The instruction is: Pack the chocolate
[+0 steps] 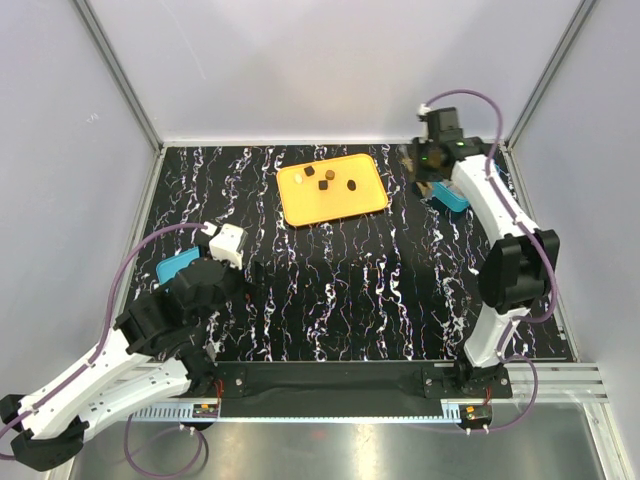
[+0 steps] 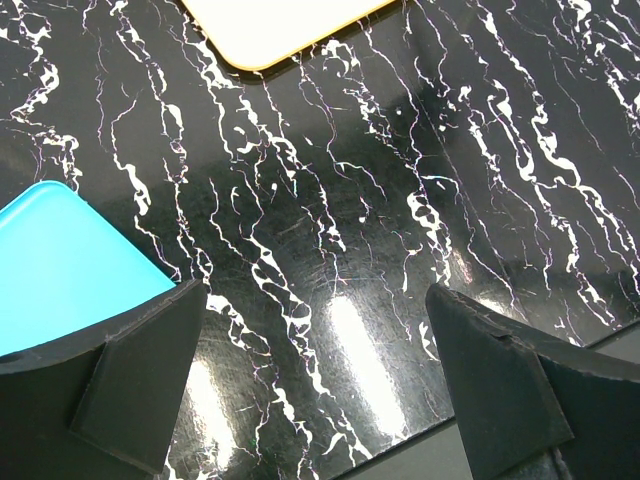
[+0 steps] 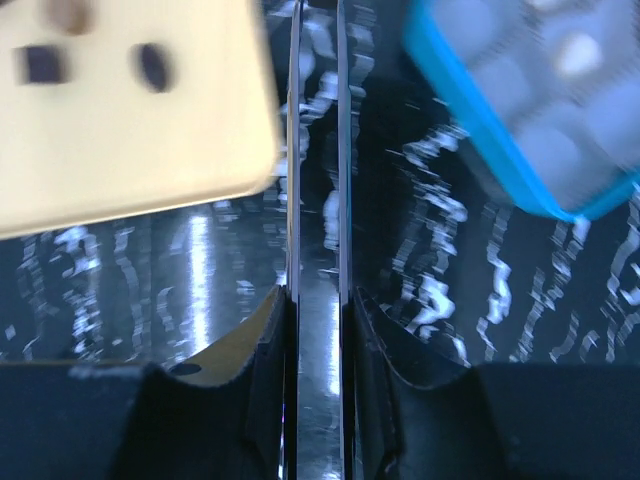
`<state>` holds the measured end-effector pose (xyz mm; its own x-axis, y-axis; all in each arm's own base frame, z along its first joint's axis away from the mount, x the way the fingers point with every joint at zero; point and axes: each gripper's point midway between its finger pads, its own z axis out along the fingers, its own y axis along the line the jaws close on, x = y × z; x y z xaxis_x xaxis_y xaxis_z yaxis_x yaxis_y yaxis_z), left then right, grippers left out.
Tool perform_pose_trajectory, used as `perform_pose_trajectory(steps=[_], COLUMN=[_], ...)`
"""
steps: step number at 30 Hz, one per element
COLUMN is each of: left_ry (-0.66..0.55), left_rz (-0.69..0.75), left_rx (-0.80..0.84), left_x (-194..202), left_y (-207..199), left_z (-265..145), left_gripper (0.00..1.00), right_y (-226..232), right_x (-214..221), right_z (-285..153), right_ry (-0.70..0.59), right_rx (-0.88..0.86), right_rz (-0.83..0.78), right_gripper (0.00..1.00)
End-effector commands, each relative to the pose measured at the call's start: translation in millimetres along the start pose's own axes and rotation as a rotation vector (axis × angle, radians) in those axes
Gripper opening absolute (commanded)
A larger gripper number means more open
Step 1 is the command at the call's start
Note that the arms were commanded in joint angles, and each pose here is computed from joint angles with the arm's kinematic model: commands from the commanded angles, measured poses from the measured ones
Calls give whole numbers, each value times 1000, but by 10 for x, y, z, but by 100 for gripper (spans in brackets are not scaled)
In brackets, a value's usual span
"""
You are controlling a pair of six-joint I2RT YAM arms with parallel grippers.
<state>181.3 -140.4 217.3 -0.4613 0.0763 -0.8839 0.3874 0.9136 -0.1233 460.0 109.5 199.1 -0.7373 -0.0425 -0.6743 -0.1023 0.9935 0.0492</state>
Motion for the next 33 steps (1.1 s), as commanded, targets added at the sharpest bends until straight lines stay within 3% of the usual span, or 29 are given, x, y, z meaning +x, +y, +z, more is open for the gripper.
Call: perform_pose_trajectory(steps=[1, 10, 33], left_ry=[-56, -56, -58], left_rz=[-15, -17, -20], left_rx=[6, 3, -3], left_x=[-138, -138, -132], left_y=[-13, -8, 6], left_z=[-27, -23, -27], left_gripper=[99, 99, 99], right_y=[-495, -1433, -1814], right_x=[-50, 246, 293], right_z=[-244, -279, 141], right_ry=[-35, 21, 68], right_rx=[111, 331, 376], right_rz=[134, 292, 311], right_gripper=[25, 25, 30])
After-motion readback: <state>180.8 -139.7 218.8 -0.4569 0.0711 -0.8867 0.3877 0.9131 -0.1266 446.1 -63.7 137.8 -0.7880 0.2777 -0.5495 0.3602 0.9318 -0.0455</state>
